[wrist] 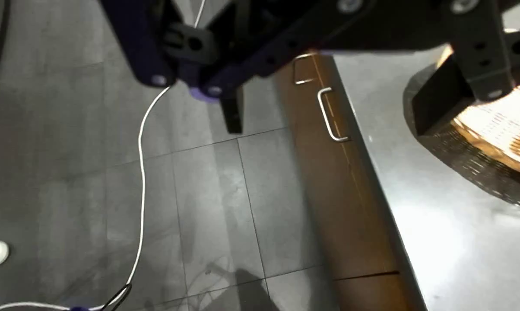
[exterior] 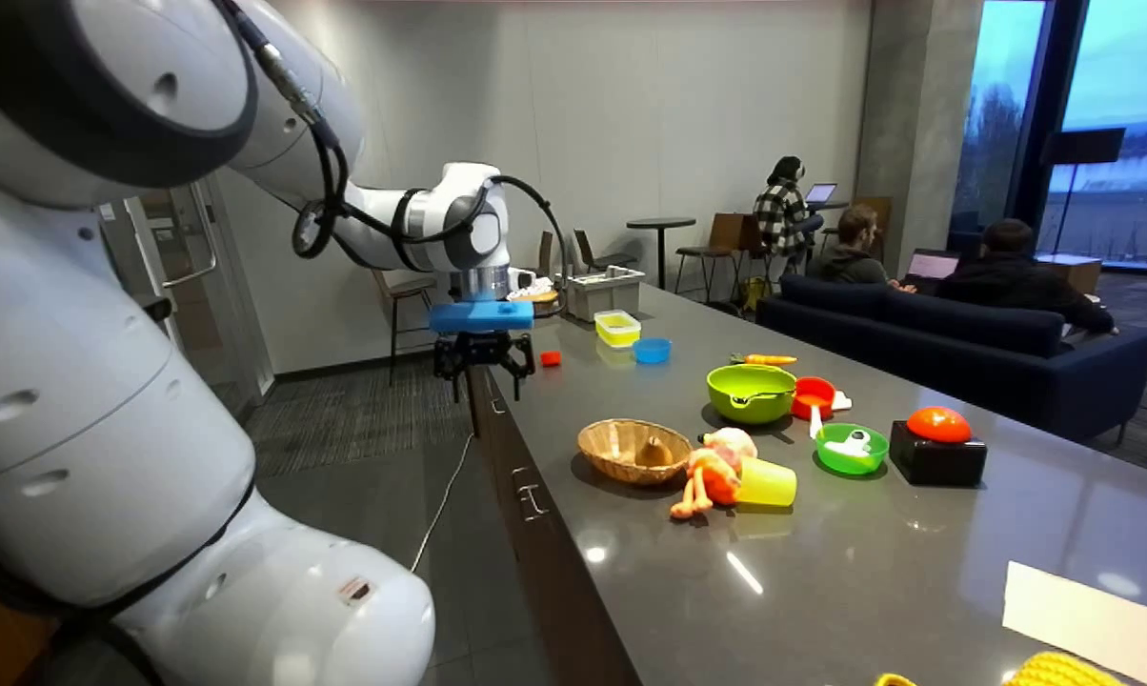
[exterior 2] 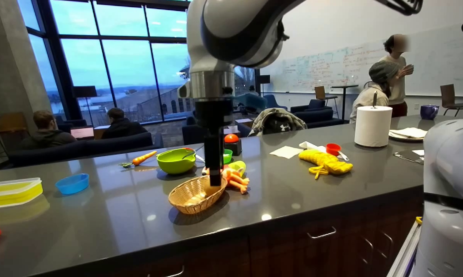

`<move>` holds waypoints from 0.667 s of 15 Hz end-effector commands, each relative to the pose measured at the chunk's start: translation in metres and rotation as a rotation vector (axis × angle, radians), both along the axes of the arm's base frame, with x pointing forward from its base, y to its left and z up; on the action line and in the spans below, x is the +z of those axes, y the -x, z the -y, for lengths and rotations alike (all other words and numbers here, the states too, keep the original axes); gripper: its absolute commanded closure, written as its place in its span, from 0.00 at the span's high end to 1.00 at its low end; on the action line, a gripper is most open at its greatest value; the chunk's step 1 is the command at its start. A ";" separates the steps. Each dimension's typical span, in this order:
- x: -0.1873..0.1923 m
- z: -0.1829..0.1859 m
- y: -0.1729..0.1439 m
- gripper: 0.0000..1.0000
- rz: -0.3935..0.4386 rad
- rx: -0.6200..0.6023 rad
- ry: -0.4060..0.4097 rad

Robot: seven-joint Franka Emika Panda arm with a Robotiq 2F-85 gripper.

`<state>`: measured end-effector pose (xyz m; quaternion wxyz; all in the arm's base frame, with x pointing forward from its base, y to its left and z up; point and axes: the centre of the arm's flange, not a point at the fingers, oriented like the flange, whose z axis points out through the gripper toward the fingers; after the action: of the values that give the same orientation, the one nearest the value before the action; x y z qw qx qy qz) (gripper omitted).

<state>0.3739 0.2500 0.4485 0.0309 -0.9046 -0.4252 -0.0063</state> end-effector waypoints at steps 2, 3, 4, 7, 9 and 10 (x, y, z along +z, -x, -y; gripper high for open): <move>-0.022 -0.076 -0.018 1.00 -0.020 0.256 0.016; -0.027 -0.092 -0.018 1.00 -0.030 0.310 0.020; -0.031 -0.107 -0.018 1.00 -0.038 0.365 0.025; -0.046 -0.141 -0.021 1.00 -0.060 0.528 0.047; -0.049 -0.128 -0.007 1.00 -0.057 0.484 0.035; -0.053 -0.135 -0.009 1.00 -0.071 0.517 0.033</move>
<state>0.3827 0.3853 0.3958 0.0320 -0.7657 -0.6411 0.0407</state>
